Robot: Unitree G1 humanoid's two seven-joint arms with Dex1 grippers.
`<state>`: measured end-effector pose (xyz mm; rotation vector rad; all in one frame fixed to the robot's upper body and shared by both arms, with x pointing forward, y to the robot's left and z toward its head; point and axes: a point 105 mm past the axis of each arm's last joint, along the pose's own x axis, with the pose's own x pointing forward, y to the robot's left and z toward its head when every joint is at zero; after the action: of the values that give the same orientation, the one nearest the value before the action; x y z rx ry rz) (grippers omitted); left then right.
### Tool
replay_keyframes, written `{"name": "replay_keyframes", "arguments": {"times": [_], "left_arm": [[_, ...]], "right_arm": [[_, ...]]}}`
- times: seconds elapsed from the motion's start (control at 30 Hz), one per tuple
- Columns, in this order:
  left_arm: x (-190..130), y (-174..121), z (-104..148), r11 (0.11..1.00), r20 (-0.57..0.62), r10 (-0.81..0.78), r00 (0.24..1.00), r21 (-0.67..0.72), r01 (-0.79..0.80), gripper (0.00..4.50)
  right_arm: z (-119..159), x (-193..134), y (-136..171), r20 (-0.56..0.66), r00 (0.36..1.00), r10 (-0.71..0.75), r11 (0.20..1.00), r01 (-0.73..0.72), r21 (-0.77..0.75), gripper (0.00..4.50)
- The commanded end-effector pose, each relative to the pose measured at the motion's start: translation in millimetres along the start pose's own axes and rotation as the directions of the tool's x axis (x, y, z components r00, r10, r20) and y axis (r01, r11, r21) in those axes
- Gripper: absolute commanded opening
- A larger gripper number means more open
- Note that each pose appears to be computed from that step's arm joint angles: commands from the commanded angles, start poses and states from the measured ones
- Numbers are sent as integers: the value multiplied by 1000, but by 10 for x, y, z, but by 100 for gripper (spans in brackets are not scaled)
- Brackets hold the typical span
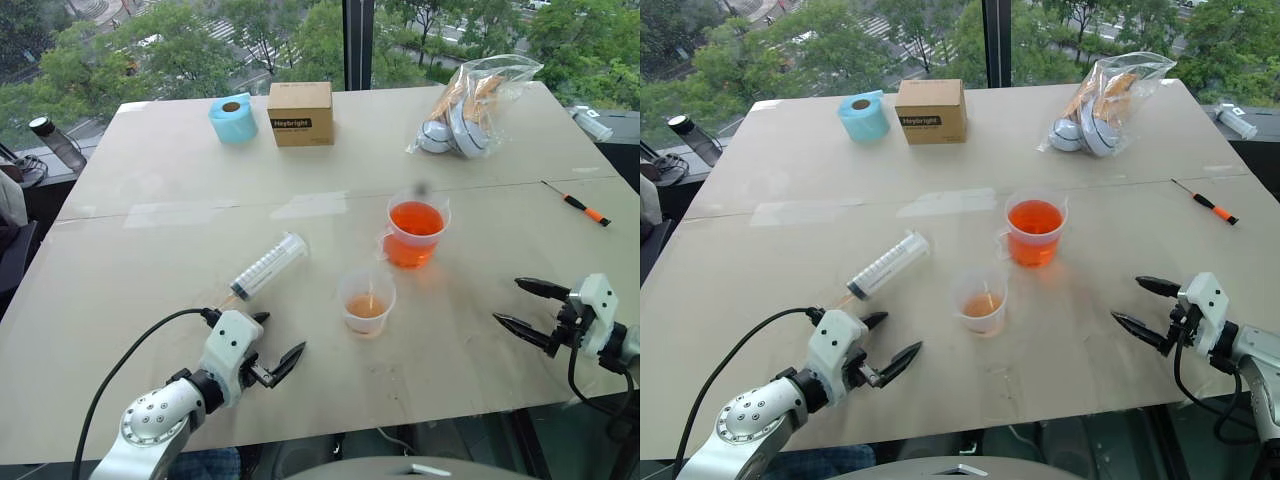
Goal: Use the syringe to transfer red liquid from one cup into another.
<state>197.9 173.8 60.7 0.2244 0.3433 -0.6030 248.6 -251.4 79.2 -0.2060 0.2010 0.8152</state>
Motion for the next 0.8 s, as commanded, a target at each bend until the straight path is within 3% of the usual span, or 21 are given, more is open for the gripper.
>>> {"name": "replay_keyframes", "arguments": {"times": [0.03, 0.53, 0.8], "left_arm": [[-63, -15, 80, 1000, 12, -15, 1000, 28, 15, 450], [-95, 69, 236, 996, -49, -20, 999, 81, 24, 450], [-61, 71, 246, 998, -59, -33, 998, 45, 36, 450]], "right_arm": [[92, -43, -45, 17, 1000, -1, 1000, 1, -21, 445], [94, -2, -47, 11, 1000, 22, 1000, -22, -18, 445], [104, 39, 13, 37, 999, 22, 1000, -21, -12, 445]]}}
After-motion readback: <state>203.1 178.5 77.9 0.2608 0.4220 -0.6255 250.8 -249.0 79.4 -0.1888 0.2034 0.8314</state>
